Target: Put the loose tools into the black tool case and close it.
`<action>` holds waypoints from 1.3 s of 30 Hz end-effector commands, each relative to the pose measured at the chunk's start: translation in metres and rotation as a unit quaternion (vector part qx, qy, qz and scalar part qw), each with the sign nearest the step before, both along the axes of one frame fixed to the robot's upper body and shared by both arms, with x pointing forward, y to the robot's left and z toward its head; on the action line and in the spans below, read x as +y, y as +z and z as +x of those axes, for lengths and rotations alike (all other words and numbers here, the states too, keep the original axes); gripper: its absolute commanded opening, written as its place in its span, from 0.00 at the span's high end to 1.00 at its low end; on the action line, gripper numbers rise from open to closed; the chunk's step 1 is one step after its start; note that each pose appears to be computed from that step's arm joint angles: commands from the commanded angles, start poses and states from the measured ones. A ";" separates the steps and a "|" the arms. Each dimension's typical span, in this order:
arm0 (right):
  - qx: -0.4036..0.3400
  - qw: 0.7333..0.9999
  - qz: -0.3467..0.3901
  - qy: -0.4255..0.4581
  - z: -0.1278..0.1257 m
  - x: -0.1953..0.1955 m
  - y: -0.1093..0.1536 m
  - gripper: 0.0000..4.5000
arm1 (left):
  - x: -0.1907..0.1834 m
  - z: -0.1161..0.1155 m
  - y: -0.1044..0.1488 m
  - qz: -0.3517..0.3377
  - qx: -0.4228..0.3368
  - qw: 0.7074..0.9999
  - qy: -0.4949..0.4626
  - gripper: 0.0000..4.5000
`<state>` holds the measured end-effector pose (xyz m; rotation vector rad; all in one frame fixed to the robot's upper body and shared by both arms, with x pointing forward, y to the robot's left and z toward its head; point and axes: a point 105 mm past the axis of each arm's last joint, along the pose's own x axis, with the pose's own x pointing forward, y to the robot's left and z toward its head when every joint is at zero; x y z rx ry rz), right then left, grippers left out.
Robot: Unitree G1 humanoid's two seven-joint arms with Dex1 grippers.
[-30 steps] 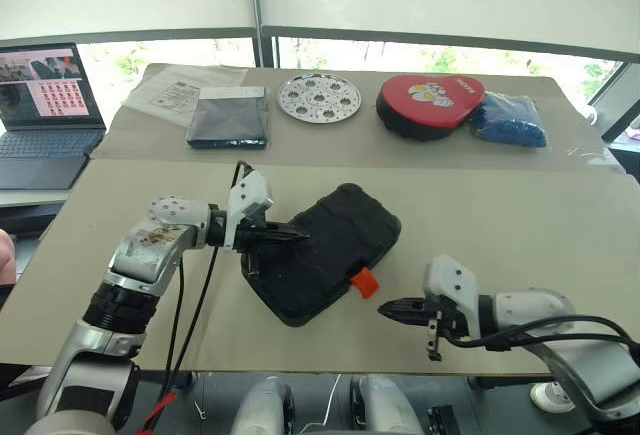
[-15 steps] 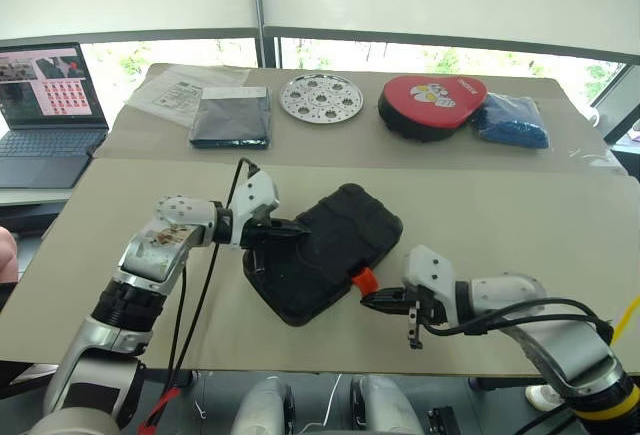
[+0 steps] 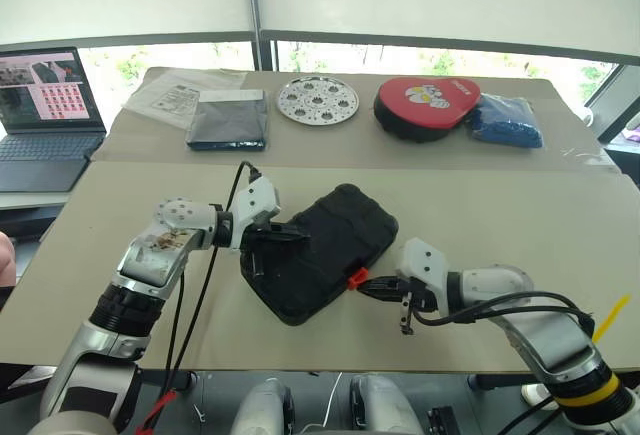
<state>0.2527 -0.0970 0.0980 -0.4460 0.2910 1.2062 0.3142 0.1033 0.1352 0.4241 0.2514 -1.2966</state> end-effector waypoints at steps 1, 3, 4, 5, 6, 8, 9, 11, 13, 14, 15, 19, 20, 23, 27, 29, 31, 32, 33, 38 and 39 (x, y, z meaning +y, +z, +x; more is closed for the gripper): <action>-0.048 0.999 0.022 0.006 0.005 0.004 0.020 1.00 | 0.001 -0.003 -0.021 0.031 0.031 0.999 0.008 1.00; -0.047 0.999 0.019 0.002 0.005 0.004 0.018 1.00 | 0.002 -0.002 -0.024 0.037 0.034 0.999 0.011 1.00; -0.047 0.999 0.016 -0.001 0.005 0.004 0.015 1.00 | 0.002 -0.002 -0.025 0.040 0.035 0.998 0.012 1.00; -0.047 0.999 0.014 -0.006 0.007 0.004 0.013 1.00 | 0.002 -0.002 -0.027 0.044 0.038 0.998 0.013 1.00; -0.047 0.999 0.014 -0.012 0.009 0.005 0.011 1.00 | 0.002 -0.003 -0.028 0.046 0.040 0.998 0.014 1.00; -0.051 0.998 0.019 -0.017 0.012 0.007 0.011 1.00 | 0.003 -0.003 -0.031 0.053 0.045 0.997 0.015 1.00; -0.053 0.998 0.024 -0.019 0.013 0.009 0.011 1.00 | 0.004 -0.003 -0.033 0.057 0.048 0.997 0.017 1.00; -0.054 0.998 0.029 -0.021 0.015 0.012 0.011 1.00 | 0.005 -0.003 -0.036 0.062 0.054 0.996 0.022 1.00; -0.054 0.998 0.028 -0.021 0.016 0.014 0.008 1.00 | 0.005 -0.003 -0.038 0.064 0.059 0.996 0.025 1.00; -0.054 0.998 0.028 -0.022 0.017 0.014 0.008 1.00 | 0.004 -0.003 -0.039 0.065 0.062 0.996 0.025 1.00; -0.058 0.998 0.031 -0.023 0.019 0.015 0.008 1.00 | 0.004 -0.003 -0.040 0.068 0.066 0.995 0.026 1.00; -0.065 0.996 0.050 -0.024 0.021 0.020 0.016 1.00 | 0.007 -0.004 -0.047 0.085 0.086 0.992 0.037 1.00; -0.068 0.996 0.048 -0.020 0.020 0.020 0.017 1.00 | 0.008 -0.004 -0.049 0.089 0.089 0.991 0.040 1.00; -0.067 0.996 0.057 -0.018 0.017 0.020 0.024 1.00 | 0.008 -0.006 -0.051 0.094 0.094 0.990 0.039 1.00; -0.047 0.997 0.056 -0.008 0.009 0.018 0.027 1.00 | 0.006 -0.009 -0.052 0.090 0.096 0.991 0.037 1.00; -0.036 0.998 0.046 -0.007 0.005 0.014 0.024 1.00 | 0.006 -0.009 -0.053 0.091 0.095 0.991 0.035 1.00; -0.032 0.999 0.040 -0.013 0.004 0.008 0.022 1.00 | 0.006 -0.009 -0.052 0.089 0.094 0.991 0.036 1.00; -0.036 0.998 0.039 -0.020 0.005 0.005 0.022 1.00 | 0.006 -0.009 -0.052 0.088 0.094 0.991 0.036 1.00; -0.043 0.998 0.045 -0.027 0.009 0.005 0.024 1.00 | 0.006 -0.009 -0.052 0.087 0.094 0.991 0.036 1.00; -0.054 0.997 0.060 -0.022 0.012 0.012 0.027 1.00 | 0.004 -0.010 -0.053 0.086 0.095 0.991 0.035 1.00; -0.054 0.996 0.062 -0.022 0.012 0.013 0.028 1.00 | 0.004 -0.010 -0.054 0.086 0.095 0.991 0.034 1.00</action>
